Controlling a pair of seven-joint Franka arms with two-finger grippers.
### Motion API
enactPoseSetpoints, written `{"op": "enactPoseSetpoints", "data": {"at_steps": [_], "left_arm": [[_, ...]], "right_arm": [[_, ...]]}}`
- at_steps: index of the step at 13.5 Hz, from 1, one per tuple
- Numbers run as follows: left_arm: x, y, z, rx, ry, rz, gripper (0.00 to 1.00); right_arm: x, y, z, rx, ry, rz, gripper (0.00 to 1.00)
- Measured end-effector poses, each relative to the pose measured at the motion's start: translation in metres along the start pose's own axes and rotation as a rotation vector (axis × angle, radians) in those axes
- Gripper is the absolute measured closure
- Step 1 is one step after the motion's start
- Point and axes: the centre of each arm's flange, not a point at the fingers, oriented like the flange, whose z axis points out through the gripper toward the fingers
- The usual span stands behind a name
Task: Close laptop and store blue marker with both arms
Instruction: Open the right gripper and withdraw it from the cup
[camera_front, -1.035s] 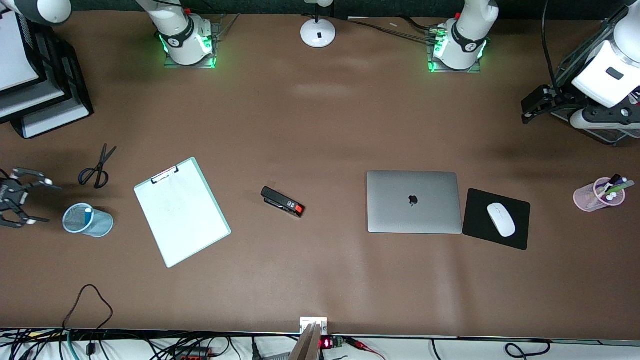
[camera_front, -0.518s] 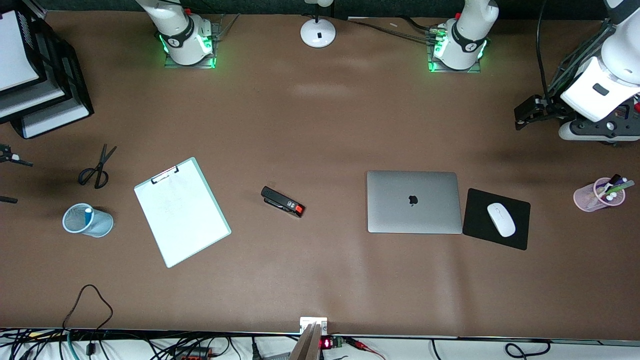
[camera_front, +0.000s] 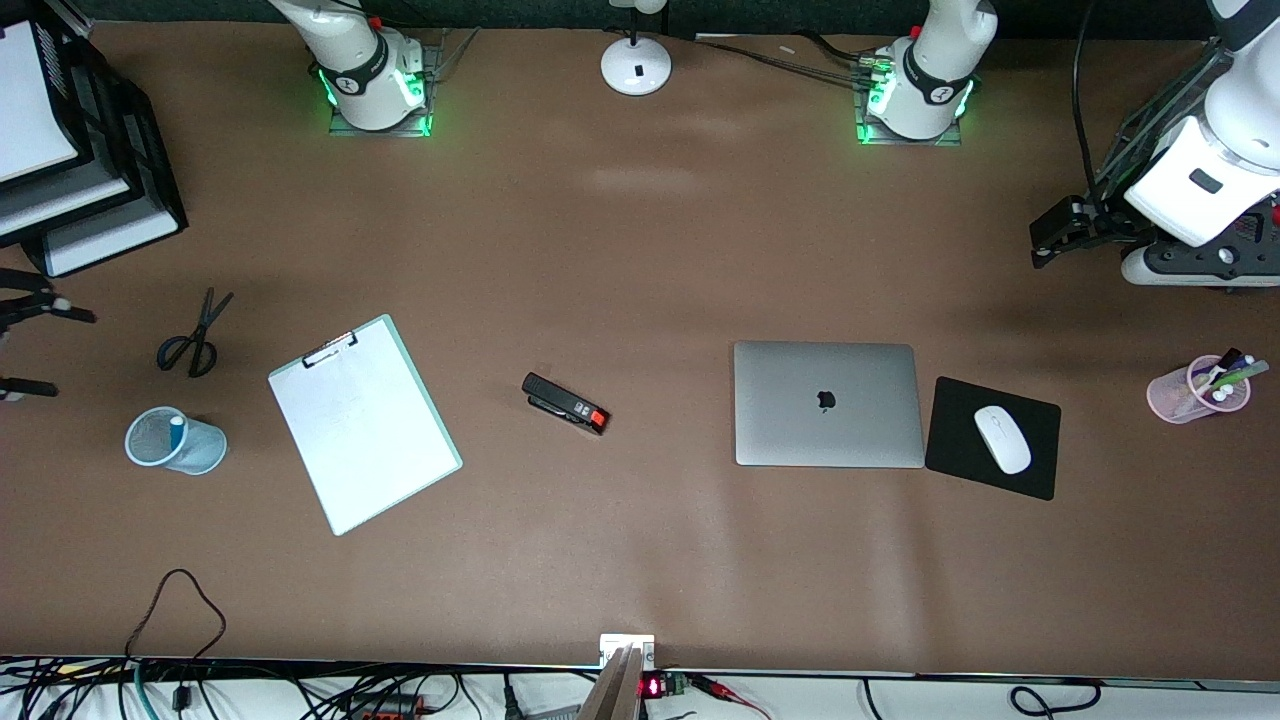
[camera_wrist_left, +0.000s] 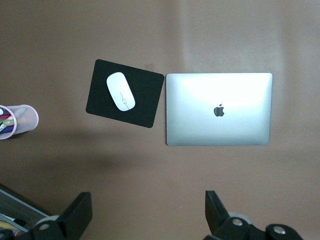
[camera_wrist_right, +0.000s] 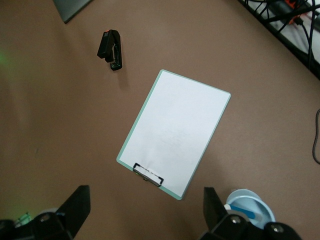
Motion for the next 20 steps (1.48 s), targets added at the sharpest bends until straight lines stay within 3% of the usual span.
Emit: {"op": "enactPoseSetpoints", "data": {"at_steps": [2,4,12,20], "left_arm": [[0.000,-0.001,-0.002,0.000,0.004,-0.002,0.00],[0.000,-0.004,-0.008,-0.002,0.017,-0.007,0.00],[-0.014,-0.017,-0.034,0.002,0.010,-0.030,0.00],[-0.015,-0.015,-0.033,0.003,0.001,-0.025,0.00]], "right_arm": [[0.037,-0.025,0.007,-0.021,-0.059,0.066,0.00],[0.056,-0.039,0.010,-0.037,-0.085,0.127,0.00],[0.050,-0.084,0.010,-0.085,-0.170,0.512,0.00],[0.066,-0.134,-0.002,-0.324,-0.294,0.941,0.00]]}}
